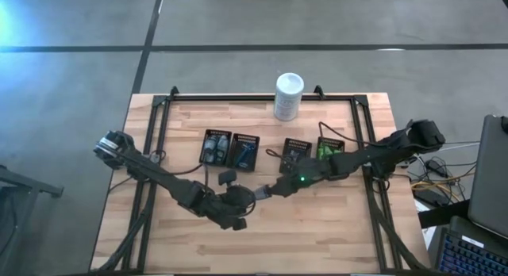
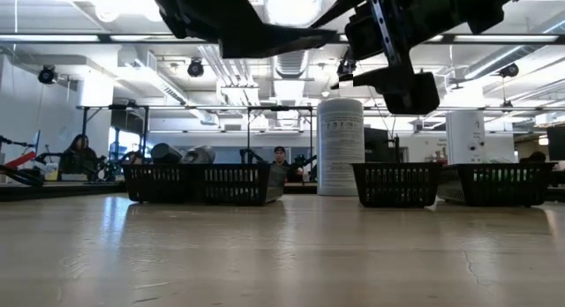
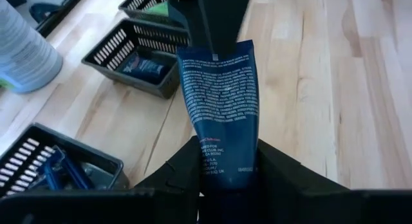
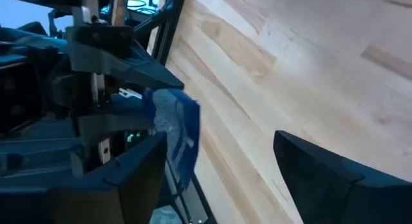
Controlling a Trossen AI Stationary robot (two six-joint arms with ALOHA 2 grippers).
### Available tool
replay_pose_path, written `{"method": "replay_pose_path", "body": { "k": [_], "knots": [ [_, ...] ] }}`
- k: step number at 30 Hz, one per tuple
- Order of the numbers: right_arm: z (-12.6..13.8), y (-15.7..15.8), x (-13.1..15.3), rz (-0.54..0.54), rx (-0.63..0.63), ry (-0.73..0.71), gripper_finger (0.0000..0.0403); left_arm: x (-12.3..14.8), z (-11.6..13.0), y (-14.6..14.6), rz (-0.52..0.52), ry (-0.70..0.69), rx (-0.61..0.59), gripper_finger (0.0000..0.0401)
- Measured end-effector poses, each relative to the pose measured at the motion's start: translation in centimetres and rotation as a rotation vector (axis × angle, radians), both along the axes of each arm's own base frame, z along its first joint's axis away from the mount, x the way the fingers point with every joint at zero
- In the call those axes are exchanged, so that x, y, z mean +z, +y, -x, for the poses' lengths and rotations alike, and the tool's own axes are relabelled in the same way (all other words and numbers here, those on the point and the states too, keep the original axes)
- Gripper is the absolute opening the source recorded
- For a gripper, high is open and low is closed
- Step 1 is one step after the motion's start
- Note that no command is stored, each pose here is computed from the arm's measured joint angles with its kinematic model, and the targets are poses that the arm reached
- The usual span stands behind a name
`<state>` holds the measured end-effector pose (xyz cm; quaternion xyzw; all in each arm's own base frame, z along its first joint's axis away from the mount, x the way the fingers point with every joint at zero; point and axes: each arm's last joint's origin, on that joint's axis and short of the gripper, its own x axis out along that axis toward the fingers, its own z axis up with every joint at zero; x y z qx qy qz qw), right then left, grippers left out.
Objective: Pick & Place Travel size toiletries
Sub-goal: Put the blue shaver cream into the middle right black bin
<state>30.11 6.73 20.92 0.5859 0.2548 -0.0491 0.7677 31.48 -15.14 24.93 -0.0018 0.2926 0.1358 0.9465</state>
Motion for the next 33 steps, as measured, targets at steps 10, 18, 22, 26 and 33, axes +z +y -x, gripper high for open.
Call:
{"method": "replay_pose_path", "body": {
  "k": [10,18,22,26,33],
  "knots": [
    [-0.3,-0.4,0.2,-0.004,-0.012,-0.034,0.0169,0.3,-0.2,0.0,-0.002,-0.025,-0.003,0.0116],
    [-0.5,-0.5,0.4,0.002,0.016,-0.053,0.0039,0.1,-0.6,0.5,0.004,-0.034,0.014,0.0116],
    [-0.4,-0.5,0.4,0.038,0.027,-0.06,0.0014,0.1,-0.7,0.7,0.006,-0.035,0.019,0.0143],
    [-0.3,-0.7,0.2,0.093,0.033,-0.048,0.0009,0.3,-0.7,0.7,0.014,-0.059,0.041,0.0219],
    [1.4,-1.6,0.7,0.249,0.03,0.058,0.0009,0.0,-0.5,0.7,0.025,-0.04,0.053,0.0317]
  ]
}}
